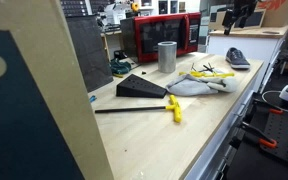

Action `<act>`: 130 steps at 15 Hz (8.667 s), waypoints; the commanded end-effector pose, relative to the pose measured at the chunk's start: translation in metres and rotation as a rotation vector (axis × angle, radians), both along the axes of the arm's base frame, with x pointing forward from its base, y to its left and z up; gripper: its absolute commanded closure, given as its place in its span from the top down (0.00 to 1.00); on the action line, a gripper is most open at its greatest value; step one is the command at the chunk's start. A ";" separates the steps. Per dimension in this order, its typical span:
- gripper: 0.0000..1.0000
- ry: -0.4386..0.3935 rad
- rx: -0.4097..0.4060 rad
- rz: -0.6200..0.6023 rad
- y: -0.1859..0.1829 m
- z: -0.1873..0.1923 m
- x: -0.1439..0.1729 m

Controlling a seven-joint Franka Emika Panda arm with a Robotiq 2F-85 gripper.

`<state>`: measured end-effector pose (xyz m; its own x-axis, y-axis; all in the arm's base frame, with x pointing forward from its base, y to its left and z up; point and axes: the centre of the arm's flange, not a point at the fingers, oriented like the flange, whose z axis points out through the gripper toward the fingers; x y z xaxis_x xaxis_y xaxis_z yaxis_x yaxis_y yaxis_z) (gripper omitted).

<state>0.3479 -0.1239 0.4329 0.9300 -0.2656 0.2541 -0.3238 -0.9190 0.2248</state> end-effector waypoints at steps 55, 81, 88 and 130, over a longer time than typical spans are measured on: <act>1.00 0.244 -0.031 -0.343 0.154 -0.139 0.140; 0.81 0.183 -0.196 -0.292 0.203 -0.166 0.123; 0.54 0.171 -0.206 -0.336 0.209 -0.169 0.114; 0.01 0.118 0.340 -0.412 0.144 -0.051 0.155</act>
